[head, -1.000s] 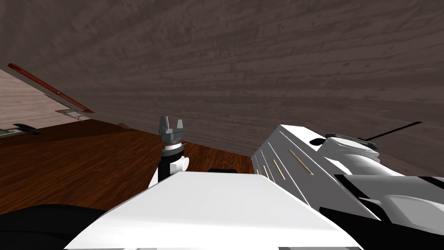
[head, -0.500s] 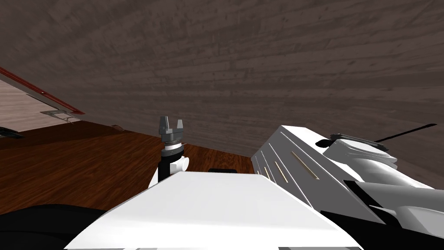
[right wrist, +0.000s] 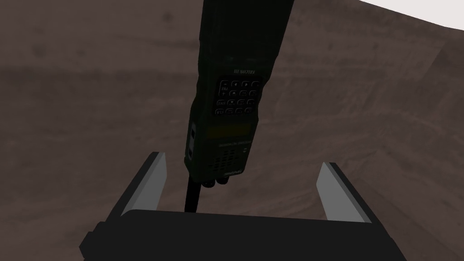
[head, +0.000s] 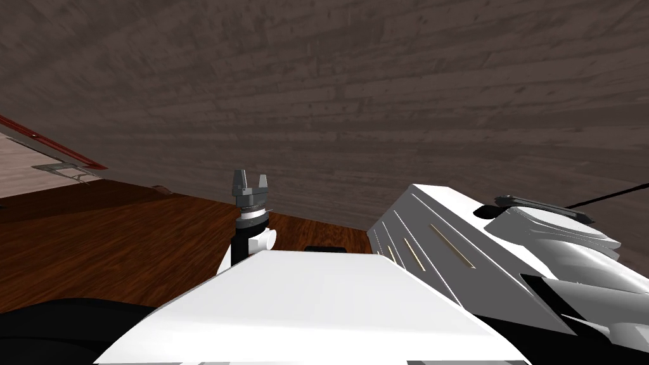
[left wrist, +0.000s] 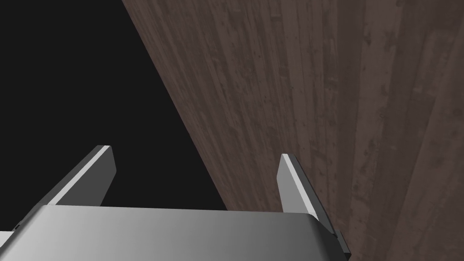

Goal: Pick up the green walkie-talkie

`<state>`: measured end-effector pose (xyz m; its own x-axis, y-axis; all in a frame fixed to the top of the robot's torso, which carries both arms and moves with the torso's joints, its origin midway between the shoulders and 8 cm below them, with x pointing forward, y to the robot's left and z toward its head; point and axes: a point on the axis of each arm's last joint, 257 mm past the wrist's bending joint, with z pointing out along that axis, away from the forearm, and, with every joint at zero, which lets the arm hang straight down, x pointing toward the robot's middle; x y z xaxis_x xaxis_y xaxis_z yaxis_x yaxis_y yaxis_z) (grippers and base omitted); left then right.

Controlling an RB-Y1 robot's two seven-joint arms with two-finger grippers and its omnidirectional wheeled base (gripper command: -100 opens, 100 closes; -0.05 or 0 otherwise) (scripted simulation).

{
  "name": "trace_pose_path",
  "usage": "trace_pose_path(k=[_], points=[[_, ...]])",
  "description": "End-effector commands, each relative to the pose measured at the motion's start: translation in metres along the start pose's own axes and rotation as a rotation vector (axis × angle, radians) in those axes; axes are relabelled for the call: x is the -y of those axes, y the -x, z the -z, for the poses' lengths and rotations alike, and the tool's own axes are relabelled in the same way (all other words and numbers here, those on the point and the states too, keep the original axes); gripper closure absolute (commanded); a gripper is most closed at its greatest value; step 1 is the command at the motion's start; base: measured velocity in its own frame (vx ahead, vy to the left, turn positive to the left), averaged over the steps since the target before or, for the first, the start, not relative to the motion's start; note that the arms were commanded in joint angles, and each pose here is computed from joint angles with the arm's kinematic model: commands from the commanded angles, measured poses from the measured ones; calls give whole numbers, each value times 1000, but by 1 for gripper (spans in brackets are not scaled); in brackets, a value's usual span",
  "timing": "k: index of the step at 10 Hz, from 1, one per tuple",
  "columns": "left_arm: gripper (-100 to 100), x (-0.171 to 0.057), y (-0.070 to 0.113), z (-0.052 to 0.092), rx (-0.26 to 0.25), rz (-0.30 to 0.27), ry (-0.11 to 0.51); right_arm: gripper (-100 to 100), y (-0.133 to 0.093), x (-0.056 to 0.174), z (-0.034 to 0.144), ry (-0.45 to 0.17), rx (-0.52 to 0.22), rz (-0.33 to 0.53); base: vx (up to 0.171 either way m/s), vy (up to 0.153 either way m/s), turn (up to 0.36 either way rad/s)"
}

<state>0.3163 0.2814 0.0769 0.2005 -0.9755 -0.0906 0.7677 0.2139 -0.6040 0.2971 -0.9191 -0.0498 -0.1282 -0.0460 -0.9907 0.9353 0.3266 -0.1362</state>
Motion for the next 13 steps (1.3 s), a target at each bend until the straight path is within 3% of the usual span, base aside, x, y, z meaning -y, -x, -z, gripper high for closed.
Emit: trace_pose_path(k=[1,4,5,9,10,11,12,13], points=[[0,0,0,0,0,0,0,-100,8,2,2,24,21,26,87,18,-93],[0,0,0,0,0,0,0,-100,12,11,1,7,24,6,42,15,-17],[0,0,0,0,0,0,0,100,13,11,1,6,24,5,3,0,-13],[0,0,0,0,0,0,0,100,14,12,0,4,26,0,-1,-1,-2],[0,0,0,0,0,0,0,0,14,12,0,4,26,-2,0,0,0],[0,0,0,0,0,0,0,100,3,9,-1,-15,3,-21,-82,-23,106],[0,0,0,0,0,0,0,100,2,2,0,-4,2,-8,-105,-44,77],[0,0,0,0,0,0,0,100,-1,1,-2,-32,-13,-50,-126,-57,109]])
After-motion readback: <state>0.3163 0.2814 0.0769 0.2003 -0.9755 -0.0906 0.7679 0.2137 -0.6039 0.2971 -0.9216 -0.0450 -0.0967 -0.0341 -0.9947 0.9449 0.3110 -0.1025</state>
